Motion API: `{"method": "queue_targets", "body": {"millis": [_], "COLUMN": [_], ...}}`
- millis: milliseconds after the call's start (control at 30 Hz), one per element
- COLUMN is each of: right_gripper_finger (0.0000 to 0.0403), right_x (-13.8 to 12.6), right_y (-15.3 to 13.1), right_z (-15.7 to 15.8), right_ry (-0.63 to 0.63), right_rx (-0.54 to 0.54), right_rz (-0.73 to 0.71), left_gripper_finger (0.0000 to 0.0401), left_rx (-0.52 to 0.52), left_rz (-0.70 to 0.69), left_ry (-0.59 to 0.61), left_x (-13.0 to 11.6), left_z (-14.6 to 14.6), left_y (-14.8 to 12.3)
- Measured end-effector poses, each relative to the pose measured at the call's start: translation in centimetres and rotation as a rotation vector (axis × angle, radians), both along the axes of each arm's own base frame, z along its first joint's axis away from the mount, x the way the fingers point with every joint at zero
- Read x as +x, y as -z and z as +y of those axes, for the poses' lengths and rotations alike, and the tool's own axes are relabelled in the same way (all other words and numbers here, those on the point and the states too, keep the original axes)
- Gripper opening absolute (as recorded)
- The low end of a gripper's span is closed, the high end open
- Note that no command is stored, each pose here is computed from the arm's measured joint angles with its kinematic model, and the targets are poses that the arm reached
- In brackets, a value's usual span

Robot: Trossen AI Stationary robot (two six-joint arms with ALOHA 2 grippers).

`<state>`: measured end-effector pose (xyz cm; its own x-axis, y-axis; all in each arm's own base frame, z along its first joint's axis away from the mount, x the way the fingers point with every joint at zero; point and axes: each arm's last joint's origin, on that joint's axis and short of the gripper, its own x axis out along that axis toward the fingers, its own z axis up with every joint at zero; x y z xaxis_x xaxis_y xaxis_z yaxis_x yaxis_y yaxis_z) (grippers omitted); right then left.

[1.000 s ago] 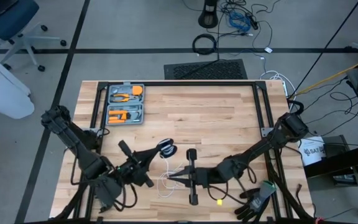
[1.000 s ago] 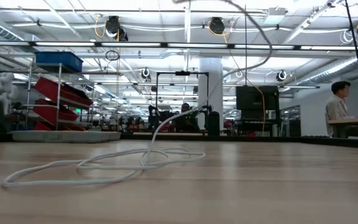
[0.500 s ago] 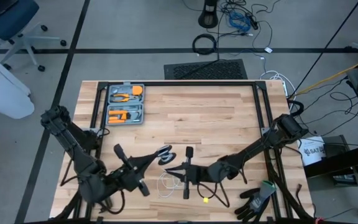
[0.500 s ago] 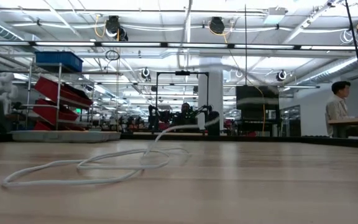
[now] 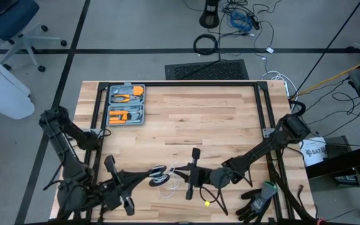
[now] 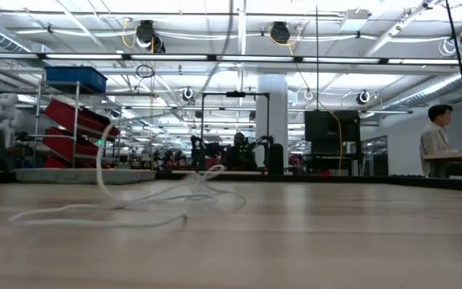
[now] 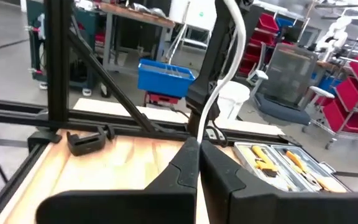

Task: Coil cords
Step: Uncoil the white wire from the spool

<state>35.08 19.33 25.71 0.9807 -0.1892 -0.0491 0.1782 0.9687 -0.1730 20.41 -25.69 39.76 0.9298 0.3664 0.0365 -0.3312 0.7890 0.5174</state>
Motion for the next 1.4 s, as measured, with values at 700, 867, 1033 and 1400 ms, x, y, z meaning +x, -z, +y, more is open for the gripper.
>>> {"method": "queue_targets", "body": {"millis": [700, 867, 1033, 1400], "right_gripper_finger": [0.0000, 0.0000, 0.0000, 0.0017], "right_x": [-4.6, -6.2, -7.9, -11.7], "right_y": [-4.0, -5.3, -6.4, -7.0], "right_z": [1.8, 2.4, 2.8, 3.4], "right_ry": [0.036, -0.004, -0.050, -0.126], "right_rx": [-0.012, -0.018, -0.040, -0.004], "right_rz": [0.008, -0.005, 0.013, 0.125], "left_gripper_finger": [0.0002, 0.0002, 0.0002, 0.0002], "left_rx": [0.025, 0.089, 0.127, 0.118], "left_rz": [0.011, 0.050, 0.073, 0.075], "left_ry": [0.130, 0.128, 0.127, 0.120], "left_x": [-3.0, -2.9, -2.9, -2.9], "left_z": [-2.1, -2.1, -2.1, -2.1], "left_y": [0.1, 0.6, 1.0, 1.1]}}
